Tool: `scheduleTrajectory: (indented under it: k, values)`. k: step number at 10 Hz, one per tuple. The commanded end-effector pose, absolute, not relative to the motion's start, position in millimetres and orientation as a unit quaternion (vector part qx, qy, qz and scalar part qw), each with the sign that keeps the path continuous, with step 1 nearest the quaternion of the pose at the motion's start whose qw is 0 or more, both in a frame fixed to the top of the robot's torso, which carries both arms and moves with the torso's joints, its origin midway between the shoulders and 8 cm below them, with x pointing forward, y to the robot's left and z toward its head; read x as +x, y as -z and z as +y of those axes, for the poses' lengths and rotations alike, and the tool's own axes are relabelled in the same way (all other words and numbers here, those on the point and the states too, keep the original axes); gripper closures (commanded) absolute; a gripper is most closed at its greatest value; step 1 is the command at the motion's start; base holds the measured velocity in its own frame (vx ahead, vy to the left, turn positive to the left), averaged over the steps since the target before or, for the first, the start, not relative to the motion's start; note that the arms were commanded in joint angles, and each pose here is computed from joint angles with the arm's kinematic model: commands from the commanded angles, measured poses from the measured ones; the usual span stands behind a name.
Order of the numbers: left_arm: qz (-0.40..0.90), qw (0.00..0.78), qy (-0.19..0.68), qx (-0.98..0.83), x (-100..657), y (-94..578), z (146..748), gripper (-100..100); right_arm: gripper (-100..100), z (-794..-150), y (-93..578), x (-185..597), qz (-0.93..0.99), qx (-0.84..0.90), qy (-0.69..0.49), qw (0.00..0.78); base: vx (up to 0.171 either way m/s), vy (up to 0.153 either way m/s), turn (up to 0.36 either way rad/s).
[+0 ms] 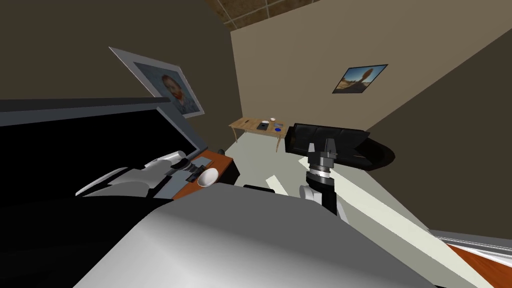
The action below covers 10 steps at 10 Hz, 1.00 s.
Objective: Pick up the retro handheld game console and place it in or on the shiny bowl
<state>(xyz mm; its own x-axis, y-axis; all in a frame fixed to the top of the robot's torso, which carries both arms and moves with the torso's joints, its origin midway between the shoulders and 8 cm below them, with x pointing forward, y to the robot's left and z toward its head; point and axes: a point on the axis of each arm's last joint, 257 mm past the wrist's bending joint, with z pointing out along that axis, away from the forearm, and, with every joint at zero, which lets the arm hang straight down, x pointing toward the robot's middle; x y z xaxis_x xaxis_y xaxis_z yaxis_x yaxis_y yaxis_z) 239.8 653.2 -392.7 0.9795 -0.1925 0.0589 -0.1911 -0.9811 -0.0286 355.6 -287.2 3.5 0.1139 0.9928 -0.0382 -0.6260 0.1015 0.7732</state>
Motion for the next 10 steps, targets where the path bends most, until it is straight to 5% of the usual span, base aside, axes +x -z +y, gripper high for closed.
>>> scheduleTrajectory:
  k: [1,3,4,8,9,10]
  values:
    - [0.095,0.004,0.013,-0.995,224.8,394.9,651.6,100,0,-287.2,-3.5,355.6,0.298,0.308,-0.595,0.680,0.079,-0.092,-0.006]
    - [0.094,0.004,0.011,-0.995,222.5,395.2,652.1,100,0,-287.2,-3.4,355.6,0.298,0.308,-0.595,0.680,0.078,-0.103,0.021]
    - [0.094,0.002,0.009,-0.996,220.5,396.1,651.2,-100,0,-287.2,-3.5,355.6,0.298,0.308,-0.595,0.680,0.007,-0.013,0.000]
    - [0.094,0.002,0.009,-0.996,220.8,396.1,651.1,-100,0,-287.2,-3.5,355.6,0.298,0.308,-0.595,0.680,0.001,-0.001,0.000]
    - [0.094,0.002,0.009,-0.996,220.8,396.1,651.1,0,0,-287.2,-3.5,355.6,0.298,0.308,-0.595,0.680,0.000,0.000,0.000]
    - [0.093,0.003,0.011,-0.996,224.7,378.9,657.0,-100,0,-287.2,-3.5,355.6,0.298,0.308,-0.595,0.680,-0.018,-0.016,-0.017]
